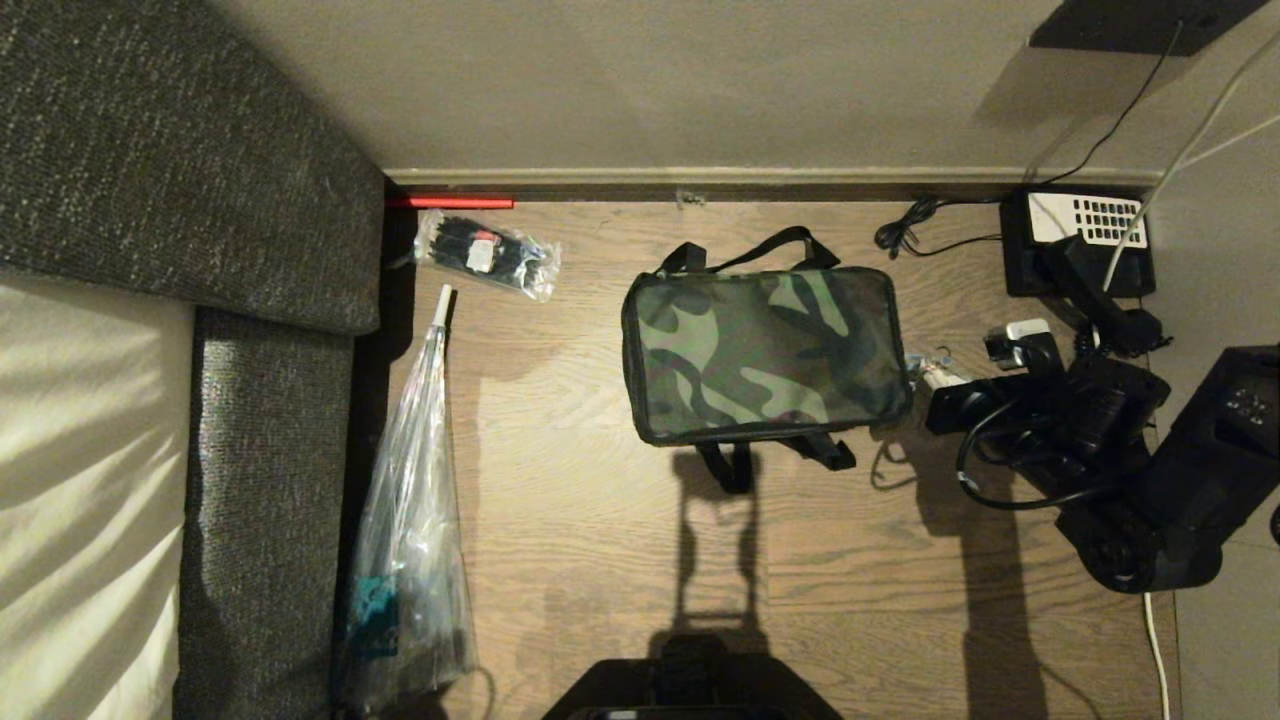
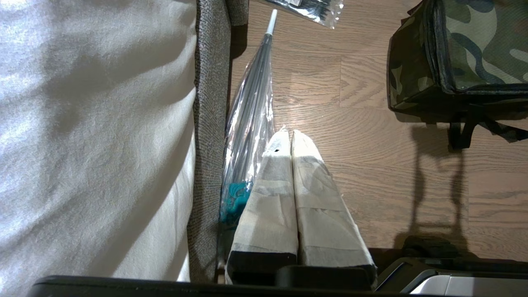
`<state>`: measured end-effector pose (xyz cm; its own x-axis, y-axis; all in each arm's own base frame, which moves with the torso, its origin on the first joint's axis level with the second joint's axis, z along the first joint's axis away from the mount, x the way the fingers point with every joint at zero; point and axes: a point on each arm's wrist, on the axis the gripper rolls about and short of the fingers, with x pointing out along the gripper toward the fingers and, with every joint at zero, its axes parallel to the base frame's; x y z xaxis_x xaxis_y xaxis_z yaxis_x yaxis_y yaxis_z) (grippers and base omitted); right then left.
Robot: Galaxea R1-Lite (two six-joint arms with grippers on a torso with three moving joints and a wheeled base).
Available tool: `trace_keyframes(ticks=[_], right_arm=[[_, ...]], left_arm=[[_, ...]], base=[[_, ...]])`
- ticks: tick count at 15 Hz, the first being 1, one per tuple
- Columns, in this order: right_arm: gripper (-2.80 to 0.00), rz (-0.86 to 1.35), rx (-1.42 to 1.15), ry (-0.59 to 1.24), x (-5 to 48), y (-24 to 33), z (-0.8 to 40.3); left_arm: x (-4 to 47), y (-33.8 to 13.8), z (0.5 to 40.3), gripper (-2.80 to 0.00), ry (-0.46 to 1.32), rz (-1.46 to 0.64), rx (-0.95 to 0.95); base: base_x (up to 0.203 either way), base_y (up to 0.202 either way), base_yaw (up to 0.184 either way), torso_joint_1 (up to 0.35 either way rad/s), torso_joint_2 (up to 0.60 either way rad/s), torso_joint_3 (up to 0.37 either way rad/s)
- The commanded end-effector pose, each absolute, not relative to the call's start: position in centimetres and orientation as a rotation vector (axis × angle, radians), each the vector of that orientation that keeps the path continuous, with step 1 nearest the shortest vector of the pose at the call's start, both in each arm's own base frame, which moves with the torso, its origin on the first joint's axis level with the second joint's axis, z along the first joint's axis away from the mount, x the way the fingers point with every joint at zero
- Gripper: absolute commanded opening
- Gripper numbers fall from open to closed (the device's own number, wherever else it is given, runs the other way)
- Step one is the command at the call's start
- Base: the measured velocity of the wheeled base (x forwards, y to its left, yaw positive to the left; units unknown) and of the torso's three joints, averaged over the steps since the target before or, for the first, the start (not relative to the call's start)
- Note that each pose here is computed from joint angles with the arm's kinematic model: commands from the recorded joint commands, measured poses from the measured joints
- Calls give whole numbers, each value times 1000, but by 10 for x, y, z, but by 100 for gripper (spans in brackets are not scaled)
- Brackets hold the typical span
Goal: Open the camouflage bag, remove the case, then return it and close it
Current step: Open the top of the storage box
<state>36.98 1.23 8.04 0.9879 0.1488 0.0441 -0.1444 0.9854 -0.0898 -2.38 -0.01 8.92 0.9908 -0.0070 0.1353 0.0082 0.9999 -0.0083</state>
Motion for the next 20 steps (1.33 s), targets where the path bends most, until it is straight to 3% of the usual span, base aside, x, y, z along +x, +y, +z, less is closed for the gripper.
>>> trace_keyframes(ticks=[1, 20], right_arm=[[-280, 147, -87, -71, 373, 13, 83], [-280, 216, -44, -152, 395, 32, 96]], left_arm=[[-20, 0, 78, -280, -96, -7, -9], [-20, 0, 78, -280, -96, -8, -9]], base=[[0, 0, 0, 0, 0, 0], [0, 0, 0, 0, 0, 0]])
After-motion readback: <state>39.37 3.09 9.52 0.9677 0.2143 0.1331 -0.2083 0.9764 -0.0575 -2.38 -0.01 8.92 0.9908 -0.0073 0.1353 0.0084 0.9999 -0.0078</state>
